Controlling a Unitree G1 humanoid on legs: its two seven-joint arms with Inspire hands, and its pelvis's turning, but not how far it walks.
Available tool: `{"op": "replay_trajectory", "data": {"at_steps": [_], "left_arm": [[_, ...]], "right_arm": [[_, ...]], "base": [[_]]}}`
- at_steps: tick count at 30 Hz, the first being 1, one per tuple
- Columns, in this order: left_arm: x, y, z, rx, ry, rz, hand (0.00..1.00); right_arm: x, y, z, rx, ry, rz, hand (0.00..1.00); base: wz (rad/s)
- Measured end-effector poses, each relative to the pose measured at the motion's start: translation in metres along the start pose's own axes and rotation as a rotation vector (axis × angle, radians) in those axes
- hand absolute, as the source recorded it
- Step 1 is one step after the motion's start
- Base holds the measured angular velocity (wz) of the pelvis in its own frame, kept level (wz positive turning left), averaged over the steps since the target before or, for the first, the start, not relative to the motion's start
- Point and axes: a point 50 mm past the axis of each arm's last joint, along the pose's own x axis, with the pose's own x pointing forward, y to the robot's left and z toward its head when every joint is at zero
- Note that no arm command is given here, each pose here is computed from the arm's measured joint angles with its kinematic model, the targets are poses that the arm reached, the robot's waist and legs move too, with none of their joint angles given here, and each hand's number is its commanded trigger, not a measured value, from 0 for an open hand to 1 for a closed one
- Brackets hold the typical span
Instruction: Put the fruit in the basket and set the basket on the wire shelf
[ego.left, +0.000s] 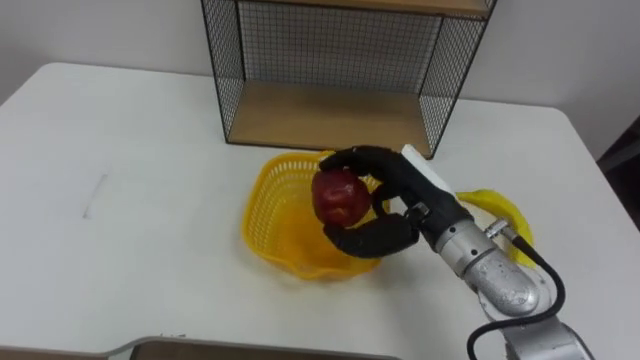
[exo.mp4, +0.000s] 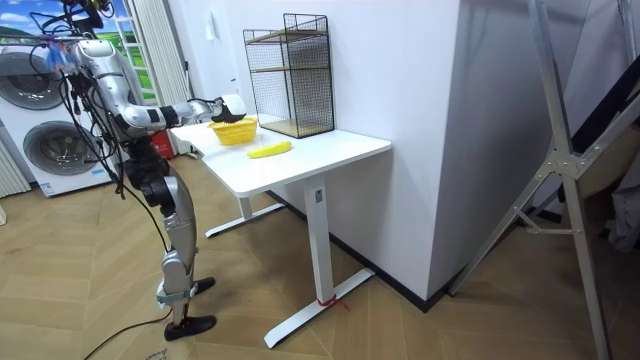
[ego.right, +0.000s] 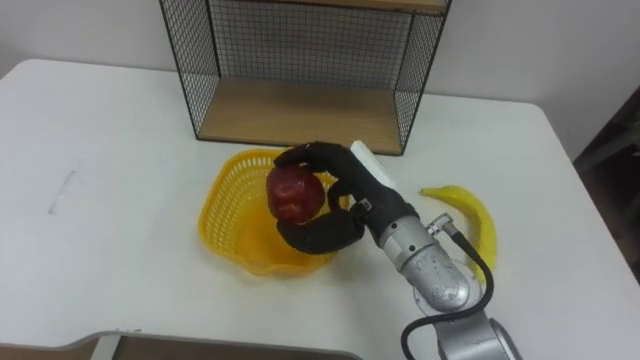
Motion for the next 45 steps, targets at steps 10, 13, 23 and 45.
{"op": "replay_trajectory", "data": {"at_steps": [10,13,23,45], "left_arm": [[0.001,0.002,0.006,0.001,-0.015,-0.004,0.0],[0.001,0.002,0.006,0.001,-0.014,-0.005,0.0],[0.001,0.0,0.006,0.017,-0.016,-0.012,0.0],[0.002,0.001,0.007,0.054,-0.011,-0.016,0.0]], "right_arm": [[0.0,0.0,-0.003,-0.012,0.022,0.008,0.0],[0.0,0.0,-0.003,-0.012,0.022,0.008,0.0],[0.0,0.001,-0.002,-0.005,0.02,0.009,0.0],[-0.002,0.011,-0.016,0.093,0.064,0.046,0.0]], "base": [[0.0],[0.0],[0.0],[0.0]]}}
